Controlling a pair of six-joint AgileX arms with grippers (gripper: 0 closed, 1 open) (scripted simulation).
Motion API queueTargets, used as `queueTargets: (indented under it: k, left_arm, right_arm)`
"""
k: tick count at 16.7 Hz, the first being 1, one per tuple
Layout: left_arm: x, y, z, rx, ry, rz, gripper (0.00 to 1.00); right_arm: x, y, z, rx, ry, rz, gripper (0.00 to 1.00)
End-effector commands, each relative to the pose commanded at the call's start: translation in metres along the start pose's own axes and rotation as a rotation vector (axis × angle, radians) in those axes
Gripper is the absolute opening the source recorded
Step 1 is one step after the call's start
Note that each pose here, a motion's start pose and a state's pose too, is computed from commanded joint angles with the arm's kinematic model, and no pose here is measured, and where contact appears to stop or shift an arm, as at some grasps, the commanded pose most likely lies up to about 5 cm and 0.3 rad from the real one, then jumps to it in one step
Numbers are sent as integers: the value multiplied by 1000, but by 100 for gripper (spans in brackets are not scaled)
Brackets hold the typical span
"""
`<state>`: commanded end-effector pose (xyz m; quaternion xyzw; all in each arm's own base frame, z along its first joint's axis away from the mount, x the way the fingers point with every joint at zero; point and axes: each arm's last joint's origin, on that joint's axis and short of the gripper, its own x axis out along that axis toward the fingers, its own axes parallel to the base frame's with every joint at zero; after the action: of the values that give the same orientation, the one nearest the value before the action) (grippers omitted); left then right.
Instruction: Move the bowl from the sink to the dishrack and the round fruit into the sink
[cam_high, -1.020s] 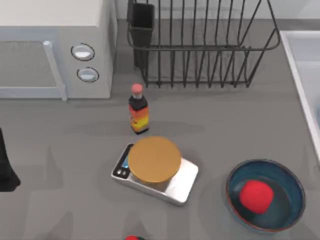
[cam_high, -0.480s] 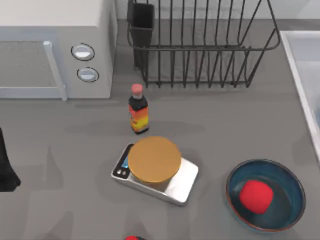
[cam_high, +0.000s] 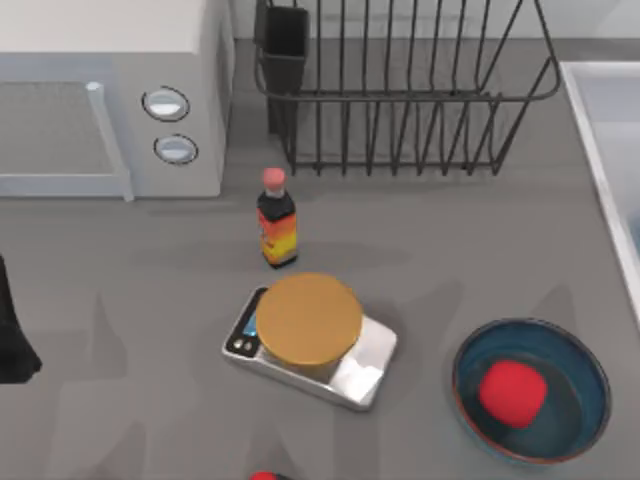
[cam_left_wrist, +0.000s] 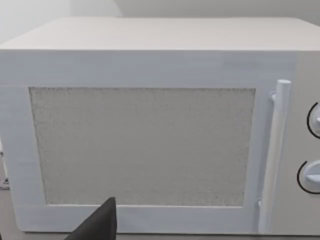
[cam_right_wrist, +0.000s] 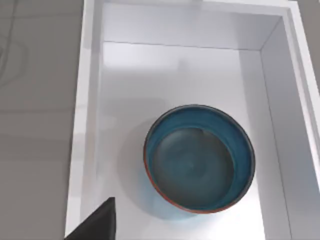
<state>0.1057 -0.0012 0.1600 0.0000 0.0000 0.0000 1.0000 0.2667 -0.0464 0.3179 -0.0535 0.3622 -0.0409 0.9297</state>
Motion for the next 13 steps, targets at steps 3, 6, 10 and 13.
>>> queueTargets:
  k: [3,6,10,13]
  left_arm:
    - [0,0,0,0,0,0,100]
    - [0,0,0,0,0,0,100]
    - [0,0,0,0,0,0,100]
    - [0,0,0,0,0,0,100]
  right_arm:
    - [54,-24,38,-6,175,10,100]
    - [117,-49,56,-4,340,31,100]
    - [198,-79,48,9,530,70,100]
    - [245,-95,30,21,639,101,100]
